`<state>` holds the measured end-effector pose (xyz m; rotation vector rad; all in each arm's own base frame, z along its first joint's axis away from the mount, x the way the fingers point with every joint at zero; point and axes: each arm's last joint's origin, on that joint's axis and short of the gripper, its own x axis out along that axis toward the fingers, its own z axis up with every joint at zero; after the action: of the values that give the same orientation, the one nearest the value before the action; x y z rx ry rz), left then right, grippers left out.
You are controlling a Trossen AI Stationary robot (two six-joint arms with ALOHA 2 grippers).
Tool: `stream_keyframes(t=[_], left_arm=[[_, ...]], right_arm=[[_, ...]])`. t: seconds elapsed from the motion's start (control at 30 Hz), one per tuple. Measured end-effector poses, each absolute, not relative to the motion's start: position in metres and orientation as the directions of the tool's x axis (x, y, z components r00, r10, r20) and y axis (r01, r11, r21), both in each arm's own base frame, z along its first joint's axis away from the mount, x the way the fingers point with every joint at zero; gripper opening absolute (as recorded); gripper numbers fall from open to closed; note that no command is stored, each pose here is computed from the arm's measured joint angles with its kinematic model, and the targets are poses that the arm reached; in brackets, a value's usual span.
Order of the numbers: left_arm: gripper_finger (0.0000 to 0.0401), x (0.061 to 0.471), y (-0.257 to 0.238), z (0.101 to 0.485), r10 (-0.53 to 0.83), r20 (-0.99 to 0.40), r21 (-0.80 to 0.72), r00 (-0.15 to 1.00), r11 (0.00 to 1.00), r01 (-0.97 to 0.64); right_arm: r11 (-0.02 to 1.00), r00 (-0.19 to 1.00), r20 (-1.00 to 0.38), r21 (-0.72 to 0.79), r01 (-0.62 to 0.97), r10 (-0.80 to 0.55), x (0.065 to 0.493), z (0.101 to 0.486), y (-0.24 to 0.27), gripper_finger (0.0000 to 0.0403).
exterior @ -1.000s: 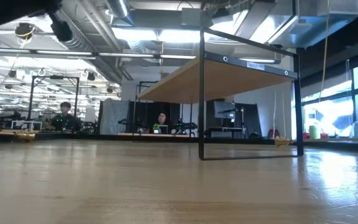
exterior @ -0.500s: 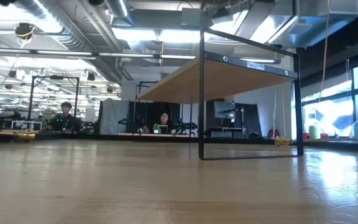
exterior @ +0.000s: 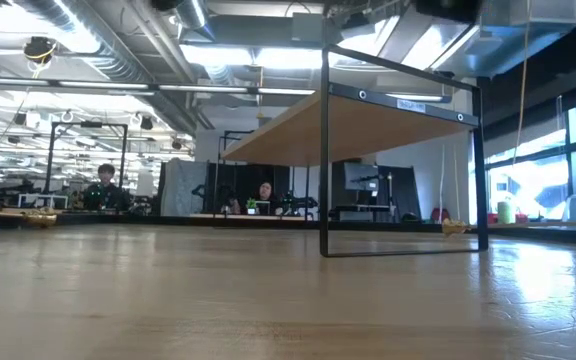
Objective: Pick & Place candle stick holders
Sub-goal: Adjust the shelf on the table
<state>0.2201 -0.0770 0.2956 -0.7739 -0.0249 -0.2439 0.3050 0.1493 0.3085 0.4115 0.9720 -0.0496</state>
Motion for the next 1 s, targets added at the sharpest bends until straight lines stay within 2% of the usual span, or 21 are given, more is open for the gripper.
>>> stream_keyframes(t=[0.07,0.23,0.5,0.87,1.0], left_arm=[[0.0006,0.217,-0.078,0.294,-0.173,0.078,-0.694,0.982,0.698,0.179],[0.0006,0.212,-0.081,0.295,-0.150,0.065,-0.707,0.987,0.690,0.151],[0.0006,0.207,-0.093,0.293,-0.163,0.046,-0.707,0.986,0.692,0.148],[0.0006,0.199,-0.106,0.290,-0.118,0.012,-0.702,0.993,0.706,0.092],[0.0006,0.198,-0.109,0.289,-0.115,0.002,-0.698,0.993,0.711,0.083]], right_arm=[[0.945,0.558,-0.825,0.243,0.218,0.084,0.313,0.313,0.150,0.0001],[0.976,0.442,-0.897,0.100,0.196,0.003,0.332,0.302,0.147,0.0001],[0.980,0.374,-0.926,0.033,0.197,-0.044,0.353,0.278,0.135,0.0001],[0.971,0.397,-0.904,-0.067,0.231,-0.157,0.365,0.277,0.105,0.0001],[0.967,0.439,-0.882,-0.064,0.246,-0.170,0.373,0.279,0.095,0.0001]])
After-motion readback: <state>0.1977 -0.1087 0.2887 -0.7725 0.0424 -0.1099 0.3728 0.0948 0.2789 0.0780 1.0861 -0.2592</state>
